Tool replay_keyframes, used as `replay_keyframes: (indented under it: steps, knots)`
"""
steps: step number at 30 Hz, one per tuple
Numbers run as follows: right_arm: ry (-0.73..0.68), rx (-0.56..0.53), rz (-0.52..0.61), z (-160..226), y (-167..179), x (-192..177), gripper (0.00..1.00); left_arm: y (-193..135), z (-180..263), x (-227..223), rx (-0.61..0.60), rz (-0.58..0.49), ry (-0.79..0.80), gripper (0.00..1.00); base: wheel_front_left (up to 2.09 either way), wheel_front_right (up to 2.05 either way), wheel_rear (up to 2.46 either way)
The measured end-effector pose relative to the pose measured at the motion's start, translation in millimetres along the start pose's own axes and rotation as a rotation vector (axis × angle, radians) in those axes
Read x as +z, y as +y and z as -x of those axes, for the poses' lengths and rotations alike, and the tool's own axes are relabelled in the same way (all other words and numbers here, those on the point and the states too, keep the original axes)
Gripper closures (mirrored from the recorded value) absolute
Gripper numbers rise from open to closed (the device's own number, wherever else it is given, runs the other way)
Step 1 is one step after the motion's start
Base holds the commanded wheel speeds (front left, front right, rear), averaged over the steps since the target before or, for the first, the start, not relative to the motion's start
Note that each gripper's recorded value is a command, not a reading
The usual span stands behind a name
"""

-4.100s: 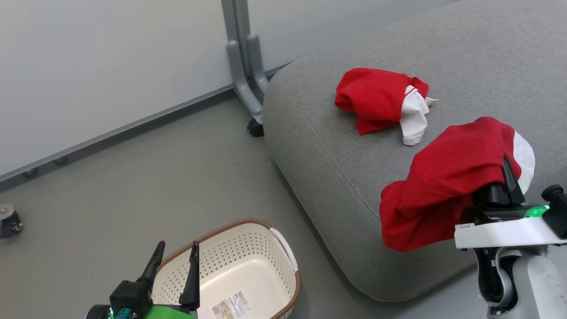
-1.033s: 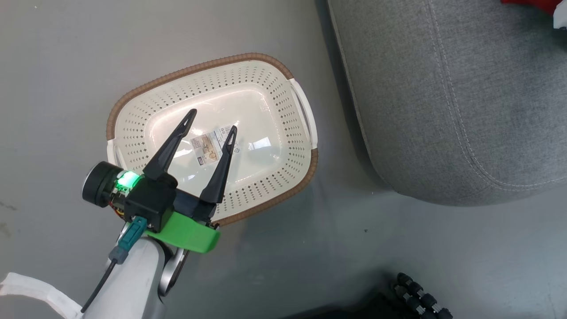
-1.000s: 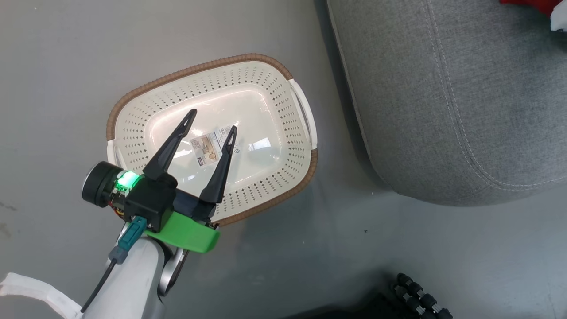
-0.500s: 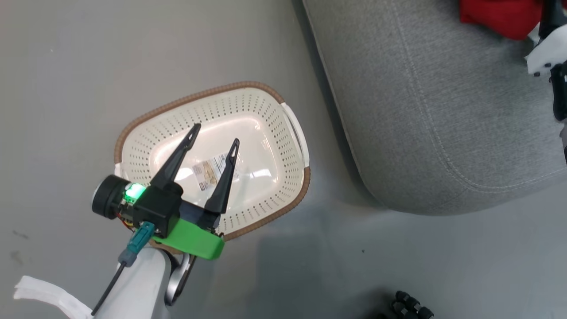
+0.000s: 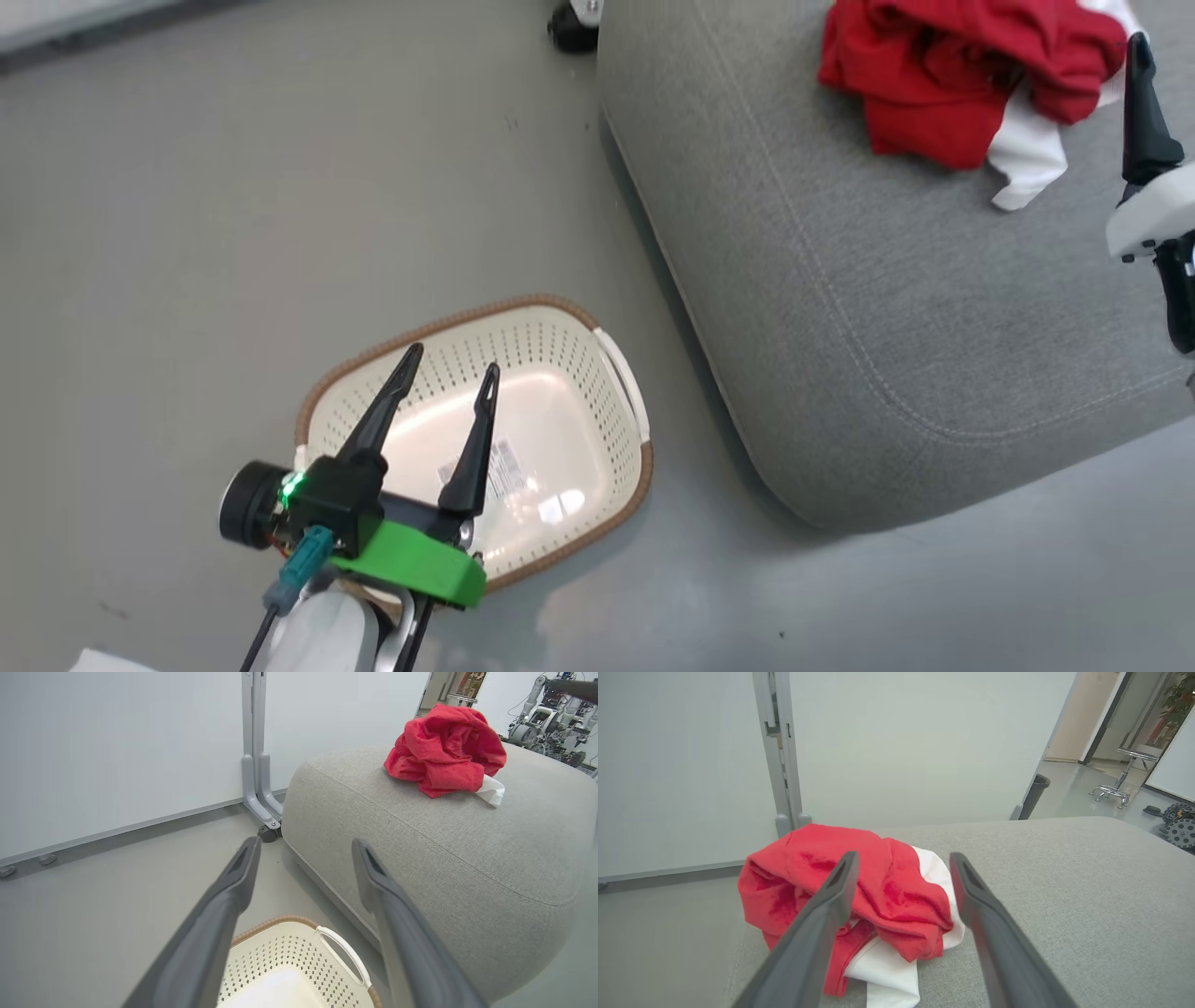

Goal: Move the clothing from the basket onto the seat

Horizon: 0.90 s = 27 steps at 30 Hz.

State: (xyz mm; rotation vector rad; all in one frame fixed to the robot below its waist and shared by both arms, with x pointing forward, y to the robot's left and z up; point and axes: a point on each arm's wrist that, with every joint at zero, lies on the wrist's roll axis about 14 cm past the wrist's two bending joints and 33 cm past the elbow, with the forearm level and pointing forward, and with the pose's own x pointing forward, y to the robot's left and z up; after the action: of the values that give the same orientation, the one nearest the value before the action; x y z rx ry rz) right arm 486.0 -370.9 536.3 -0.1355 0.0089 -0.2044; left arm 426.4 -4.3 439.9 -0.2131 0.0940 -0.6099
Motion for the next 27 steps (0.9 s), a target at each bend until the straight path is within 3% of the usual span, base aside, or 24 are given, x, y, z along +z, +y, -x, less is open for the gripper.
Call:
replay_keyframes:
  steps: [10,15,27]
  knots:
    - [-0.247,0.070,-0.135,68.8,20.6,68.4,0.00,-9.9,38.8,39.7,0.065,-0.040,-0.081,0.00,0.00,0.00,0.00]
    - [-0.279,0.119,-0.178,96.6,43.9,69.2,0.00,0.3,58.5,58.3,0.128,-0.065,-0.128,0.00,0.00,0.00,0.00]
    - [-0.246,0.305,-0.329,129.4,146.9,51.1,0.00,46.0,123.3,70.9,0.353,-0.068,-0.174,0.00,0.00,0.00,0.00]
